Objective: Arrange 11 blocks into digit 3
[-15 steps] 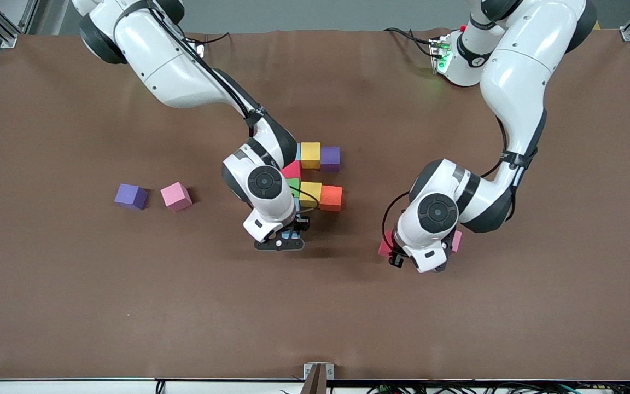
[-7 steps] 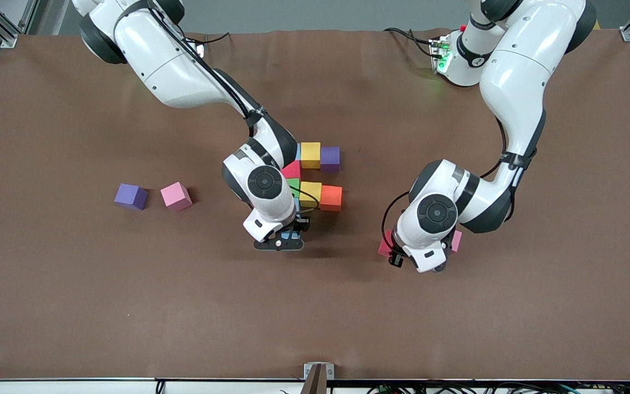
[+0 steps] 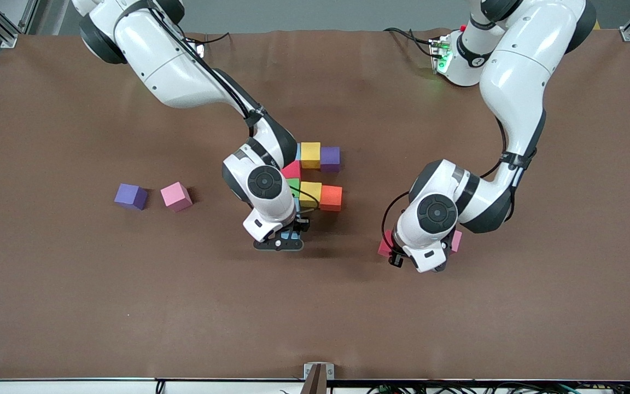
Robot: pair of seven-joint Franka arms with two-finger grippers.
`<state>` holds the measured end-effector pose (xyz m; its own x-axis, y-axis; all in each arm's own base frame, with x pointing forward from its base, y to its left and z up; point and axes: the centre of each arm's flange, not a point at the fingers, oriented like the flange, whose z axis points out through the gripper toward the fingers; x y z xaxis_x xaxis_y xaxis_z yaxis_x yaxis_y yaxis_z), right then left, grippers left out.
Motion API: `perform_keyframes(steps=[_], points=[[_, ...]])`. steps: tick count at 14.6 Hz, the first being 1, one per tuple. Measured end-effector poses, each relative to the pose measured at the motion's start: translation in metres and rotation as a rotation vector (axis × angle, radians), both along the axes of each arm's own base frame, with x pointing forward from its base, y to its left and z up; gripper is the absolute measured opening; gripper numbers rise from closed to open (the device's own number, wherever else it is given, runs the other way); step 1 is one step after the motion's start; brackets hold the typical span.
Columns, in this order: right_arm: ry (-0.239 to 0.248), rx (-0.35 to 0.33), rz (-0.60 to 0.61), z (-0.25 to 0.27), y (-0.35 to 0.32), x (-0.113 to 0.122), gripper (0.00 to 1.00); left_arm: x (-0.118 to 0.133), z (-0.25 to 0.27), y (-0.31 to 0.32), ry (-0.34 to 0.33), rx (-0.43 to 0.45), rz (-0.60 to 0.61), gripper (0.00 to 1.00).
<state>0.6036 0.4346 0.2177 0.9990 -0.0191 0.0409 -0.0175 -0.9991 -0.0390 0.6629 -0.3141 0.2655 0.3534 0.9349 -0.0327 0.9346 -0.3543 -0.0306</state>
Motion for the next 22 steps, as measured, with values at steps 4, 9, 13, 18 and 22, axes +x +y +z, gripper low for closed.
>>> perform_keyframes(steps=[4,9,13,18,22], points=[[0.000,-0.001,0.005,0.0000,0.0001,-0.0001,0.56,0.0000,0.0000,0.0000,0.000,0.000,0.000,0.53],[0.000,-0.001,0.011,0.0000,0.0002,-0.0002,0.56,0.0002,0.0000,0.0004,0.000,0.000,0.001,0.53],[0.000,-0.001,0.011,0.0000,0.0002,-0.0002,0.56,0.0004,-0.0001,0.0008,0.000,0.000,0.001,0.53],[0.001,-0.002,0.011,-0.0008,-0.0002,-0.0005,0.80,0.0004,-0.0001,0.0009,0.000,0.001,0.001,0.53],[-0.003,0.001,0.010,0.0011,0.0003,0.0006,1.00,0.0004,-0.0001,0.0009,0.000,0.001,0.001,0.53]])
